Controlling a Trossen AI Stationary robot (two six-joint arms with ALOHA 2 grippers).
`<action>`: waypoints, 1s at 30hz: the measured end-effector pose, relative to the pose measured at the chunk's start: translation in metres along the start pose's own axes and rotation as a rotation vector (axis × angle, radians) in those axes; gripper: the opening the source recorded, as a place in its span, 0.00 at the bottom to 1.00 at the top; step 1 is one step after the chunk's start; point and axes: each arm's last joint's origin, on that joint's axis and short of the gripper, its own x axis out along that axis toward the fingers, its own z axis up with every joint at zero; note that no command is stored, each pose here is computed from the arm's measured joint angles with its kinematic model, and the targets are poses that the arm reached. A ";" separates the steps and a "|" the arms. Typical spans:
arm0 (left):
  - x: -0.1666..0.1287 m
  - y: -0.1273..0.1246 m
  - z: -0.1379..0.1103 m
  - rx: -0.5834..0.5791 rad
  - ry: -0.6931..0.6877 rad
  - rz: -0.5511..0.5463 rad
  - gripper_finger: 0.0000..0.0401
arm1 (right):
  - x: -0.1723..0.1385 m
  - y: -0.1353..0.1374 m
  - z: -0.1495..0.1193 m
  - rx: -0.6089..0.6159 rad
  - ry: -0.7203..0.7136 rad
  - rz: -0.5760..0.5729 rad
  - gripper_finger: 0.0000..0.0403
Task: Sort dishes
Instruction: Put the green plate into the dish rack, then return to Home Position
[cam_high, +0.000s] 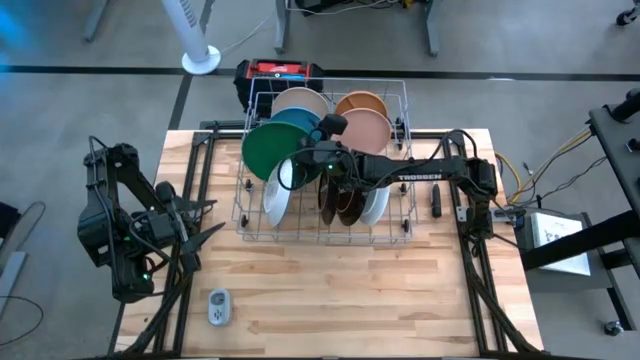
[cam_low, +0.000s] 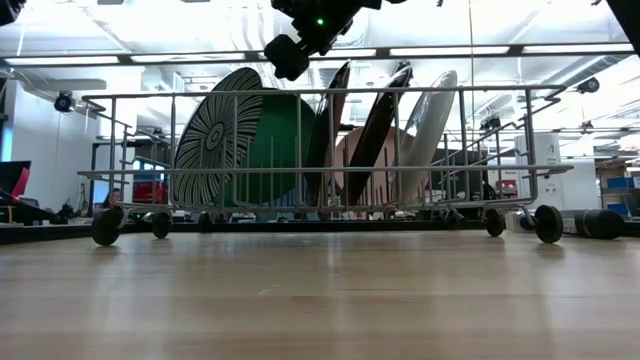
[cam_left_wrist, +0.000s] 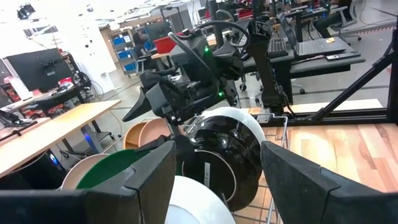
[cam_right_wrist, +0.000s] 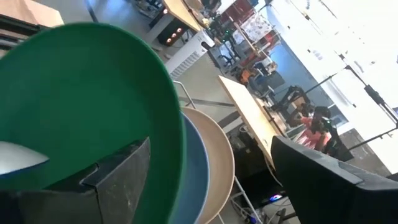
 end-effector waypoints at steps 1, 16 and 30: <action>0.000 0.000 0.000 -0.001 0.002 -0.002 0.56 | -0.001 0.001 0.001 -0.002 -0.003 0.003 0.81; 0.000 -0.001 0.000 -0.001 0.008 -0.005 0.56 | -0.038 -0.010 0.020 0.019 -0.039 -0.033 0.82; 0.003 -0.032 -0.007 0.120 -0.038 0.033 0.56 | -0.140 -0.048 0.018 0.170 -0.183 0.473 0.79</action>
